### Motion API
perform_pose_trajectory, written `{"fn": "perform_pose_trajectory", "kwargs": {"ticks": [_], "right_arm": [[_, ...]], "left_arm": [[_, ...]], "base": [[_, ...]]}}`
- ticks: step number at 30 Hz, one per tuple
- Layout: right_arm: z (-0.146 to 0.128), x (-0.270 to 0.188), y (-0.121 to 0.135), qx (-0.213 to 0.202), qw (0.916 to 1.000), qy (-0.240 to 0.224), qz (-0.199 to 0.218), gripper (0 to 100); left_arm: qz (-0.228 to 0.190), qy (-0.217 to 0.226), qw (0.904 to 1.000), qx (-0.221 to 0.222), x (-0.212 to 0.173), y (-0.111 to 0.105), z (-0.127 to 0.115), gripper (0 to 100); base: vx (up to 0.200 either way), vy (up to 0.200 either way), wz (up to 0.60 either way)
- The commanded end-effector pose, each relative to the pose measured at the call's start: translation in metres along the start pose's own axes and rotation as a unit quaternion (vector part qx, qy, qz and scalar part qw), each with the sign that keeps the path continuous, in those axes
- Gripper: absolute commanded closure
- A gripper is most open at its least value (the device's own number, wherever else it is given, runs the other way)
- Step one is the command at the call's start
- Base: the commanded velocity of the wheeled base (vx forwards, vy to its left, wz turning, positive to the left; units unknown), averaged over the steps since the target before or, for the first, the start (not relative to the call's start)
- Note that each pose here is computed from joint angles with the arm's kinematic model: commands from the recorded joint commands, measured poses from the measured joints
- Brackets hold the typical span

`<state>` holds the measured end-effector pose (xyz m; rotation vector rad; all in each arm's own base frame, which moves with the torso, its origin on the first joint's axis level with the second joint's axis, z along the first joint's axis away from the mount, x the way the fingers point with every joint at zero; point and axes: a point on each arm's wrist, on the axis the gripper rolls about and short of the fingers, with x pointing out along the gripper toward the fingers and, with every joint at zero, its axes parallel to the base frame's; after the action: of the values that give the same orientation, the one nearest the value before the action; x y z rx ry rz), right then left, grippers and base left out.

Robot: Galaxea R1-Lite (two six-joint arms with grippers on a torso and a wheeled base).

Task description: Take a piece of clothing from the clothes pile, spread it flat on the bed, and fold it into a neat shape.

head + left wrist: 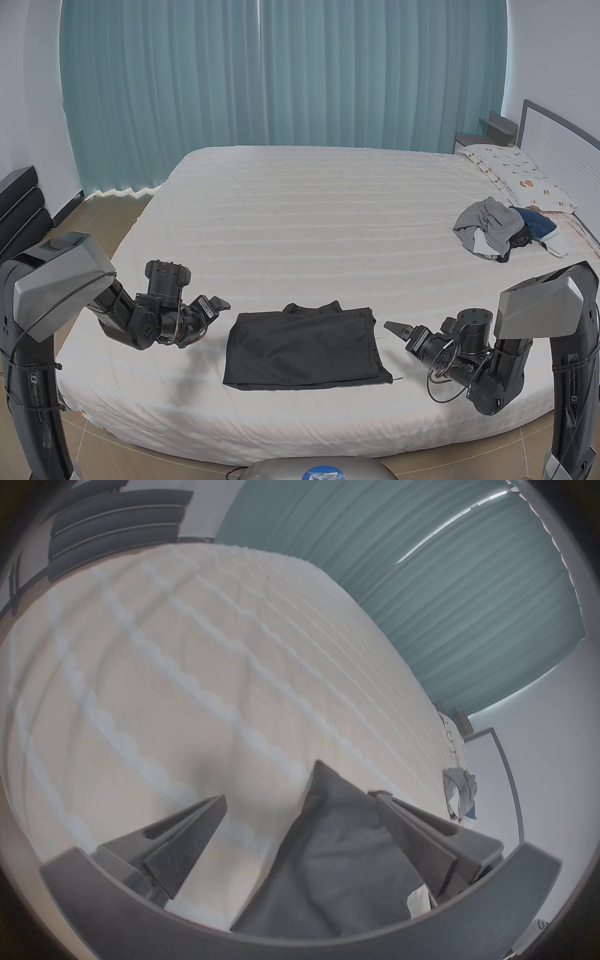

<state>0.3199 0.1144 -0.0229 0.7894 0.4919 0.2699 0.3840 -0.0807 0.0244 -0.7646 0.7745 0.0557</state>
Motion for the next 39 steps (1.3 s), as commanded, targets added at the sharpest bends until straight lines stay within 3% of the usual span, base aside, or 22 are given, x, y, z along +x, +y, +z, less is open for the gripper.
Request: {"fn": "perform_pose_trajectory", "kwargs": {"ticks": [1,6,9,12,13,14,15,16,19,23,24,25,26,29,30,32,34,35,38,39], "right_arm": [[0.007,-0.004,0.011,-0.018,0.9996,-0.016,0.013,0],[0.017,-0.014,0.022,-0.050,0.9979,-0.035,0.020,0],[0.030,-0.036,0.035,-0.097,0.9925,-0.074,0.009,0],[0.036,-0.048,0.043,-0.108,0.9903,-0.087,0.011,0],[0.048,-0.076,0.056,-0.146,0.9829,-0.111,0.019,0],[0.048,-0.076,0.056,-0.146,0.9829,-0.111,0.019,0],[0.057,-0.105,0.068,-0.182,0.9730,-0.140,0.022,0],[0.058,-0.109,0.070,-0.186,0.9716,-0.145,0.024,0],[0.063,-0.150,0.082,-0.221,0.9591,-0.174,0.029,0],[0.067,-0.207,0.094,-0.277,0.9370,-0.211,0.022,0],[0.067,-0.220,0.097,-0.285,0.9331,-0.219,0.022,0],[0.067,-0.222,0.097,-0.286,0.9326,-0.219,0.022,0],[0.066,-0.245,0.100,-0.296,0.9276,-0.227,0.015,0],[0.059,-0.281,0.098,-0.310,0.9233,-0.227,-0.016,0],[0.058,-0.288,0.097,-0.312,0.9221,-0.228,-0.021,0],[0.050,-0.317,0.093,-0.321,0.9168,-0.234,-0.043,0],[0.048,-0.324,0.092,-0.322,0.9155,-0.236,-0.051,0],[0.044,-0.342,0.088,-0.330,0.9079,-0.248,-0.072,0],[0.038,-0.356,0.083,-0.340,0.8986,-0.259,-0.098,0],[0.032,-0.367,0.080,-0.355,0.8869,-0.269,-0.124,0]], "left_arm": [[-0.018,-0.027,0.9995,0.003,-0.035,-0.013,0.009,0],[-0.035,-0.048,0.9981,0.014,-0.070,-0.018,0.014,0],[-0.047,-0.082,0.9950,0.033,-0.106,-0.018,0.023,0],[-0.051,-0.100,0.9930,0.035,-0.123,-0.017,0.028,0],[-0.064,-0.135,0.9878,0.044,-0.157,-0.017,0.032,0],[-0.064,-0.135,0.9878,0.044,-0.157,-0.017,0.032,0],[-0.073,-0.165,0.9819,0.057,-0.189,-0.016,0.030,0],[-0.074,-0.169,0.9810,0.060,-0.193,-0.015,0.030,0],[-0.090,-0.217,0.9676,0.094,-0.238,-0.012,0.021,0],[-0.092,-0.284,0.9401,0.164,-0.292,0.003,-0.002,0],[-0.093,-0.298,0.9320,0.184,-0.303,0.007,-0.008,0],[-0.093,-0.299,0.9310,0.187,-0.305,0.008,-0.009,0],[-0.092,-0.318,0.9184,0.216,-0.319,0.017,-0.021,0],[-0.086,-0.362,0.8922,0.256,-0.343,0.031,-0.040,0],[-0.083,-0.373,0.8867,0.261,-0.348,0.033,-0.043,0],[-0.059,-0.416,0.8657,0.272,-0.363,0.043,-0.054,0],[-0.053,-0.428,0.8599,0.273,-0.367,0.045,-0.057,0],[-0.045,-0.454,0.8464,0.275,-0.377,0.051,-0.064,0],[-0.039,-0.464,0.8399,0.279,-0.383,0.057,-0.071,0],[-0.022,-0.470,0.8346,0.286,-0.388,0.065,-0.079,0]], "base": [[0.000,0.000,0.00],[0.000,0.000,0.00],[0.000,0.000,0.00],[0.000,0.000,0.00],[0.000,0.000,0.00],[0.000,0.000,0.00],[0.000,0.000,0.00],[0.000,0.000,0.00],[0.000,0.000,0.00],[0.000,0.000,0.00],[0.000,0.000,0.00],[0.000,0.000,0.00],[0.000,0.000,0.00],[0.000,0.000,0.00],[0.000,0.000,0.00],[0.000,0.000,0.00],[0.000,0.000,0.00],[0.000,0.000,0.00],[0.000,0.000,0.00],[0.000,0.000,0.00]]}}
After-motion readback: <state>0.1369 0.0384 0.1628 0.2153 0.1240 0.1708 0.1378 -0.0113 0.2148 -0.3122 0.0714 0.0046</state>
